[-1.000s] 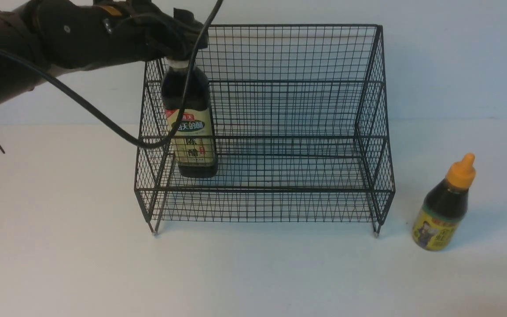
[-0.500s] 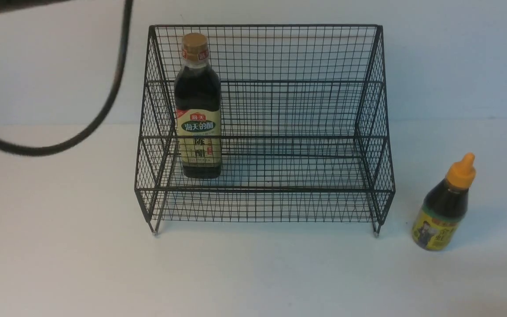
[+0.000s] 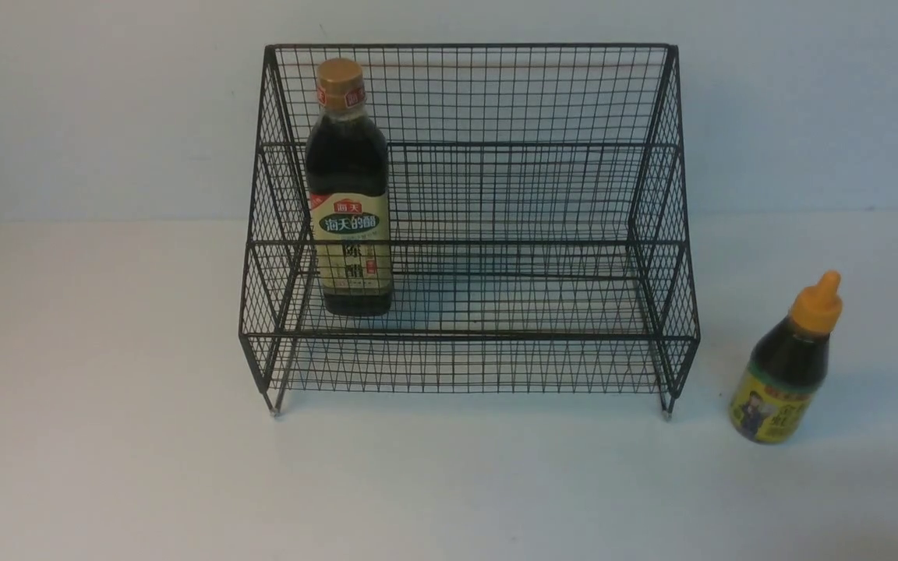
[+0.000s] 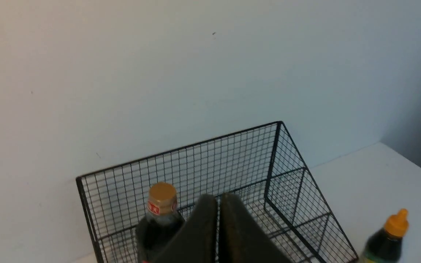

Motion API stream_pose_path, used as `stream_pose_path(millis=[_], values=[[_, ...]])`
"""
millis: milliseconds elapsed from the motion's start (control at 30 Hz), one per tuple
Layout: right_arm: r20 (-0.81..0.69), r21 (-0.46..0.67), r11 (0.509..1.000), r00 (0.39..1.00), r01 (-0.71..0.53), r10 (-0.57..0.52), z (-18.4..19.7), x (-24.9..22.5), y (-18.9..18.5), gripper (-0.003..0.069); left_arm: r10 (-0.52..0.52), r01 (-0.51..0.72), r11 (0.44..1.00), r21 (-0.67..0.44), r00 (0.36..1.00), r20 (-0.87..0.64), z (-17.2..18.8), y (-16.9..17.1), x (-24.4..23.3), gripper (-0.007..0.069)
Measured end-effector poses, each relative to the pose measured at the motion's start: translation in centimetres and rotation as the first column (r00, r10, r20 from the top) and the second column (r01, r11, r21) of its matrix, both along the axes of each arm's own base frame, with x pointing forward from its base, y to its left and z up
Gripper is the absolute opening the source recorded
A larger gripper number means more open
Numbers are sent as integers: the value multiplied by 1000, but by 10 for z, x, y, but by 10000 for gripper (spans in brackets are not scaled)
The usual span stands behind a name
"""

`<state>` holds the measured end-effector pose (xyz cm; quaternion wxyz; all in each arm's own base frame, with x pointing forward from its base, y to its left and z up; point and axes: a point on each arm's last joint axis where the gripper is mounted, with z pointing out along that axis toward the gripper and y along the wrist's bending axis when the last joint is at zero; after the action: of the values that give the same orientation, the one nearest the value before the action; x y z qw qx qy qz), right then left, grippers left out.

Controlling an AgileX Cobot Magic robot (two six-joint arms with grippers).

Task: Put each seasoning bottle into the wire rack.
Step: Use the right arm to grab the condiment bottle closest to it

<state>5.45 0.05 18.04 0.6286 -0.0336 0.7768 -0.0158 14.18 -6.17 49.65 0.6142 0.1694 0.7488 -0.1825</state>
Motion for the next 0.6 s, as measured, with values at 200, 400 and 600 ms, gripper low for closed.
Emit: stream_pose_path(millis=[200, 400, 600], values=[[0, 0, 1000, 1000, 0, 0, 0, 0, 0, -15, -28, 28, 1000, 10, 999, -23, -13, 11, -48, -5], [0, 0, 1000, 1000, 0, 0, 0, 0, 0, -15, -80, 82, 996, 39, 995, -52, -19, 20, -96, -5], [0, 0, 1000, 1000, 0, 0, 0, 0, 0, -15, -92, 95, 993, 68, 995, -46, -23, 25, -118, -5]])
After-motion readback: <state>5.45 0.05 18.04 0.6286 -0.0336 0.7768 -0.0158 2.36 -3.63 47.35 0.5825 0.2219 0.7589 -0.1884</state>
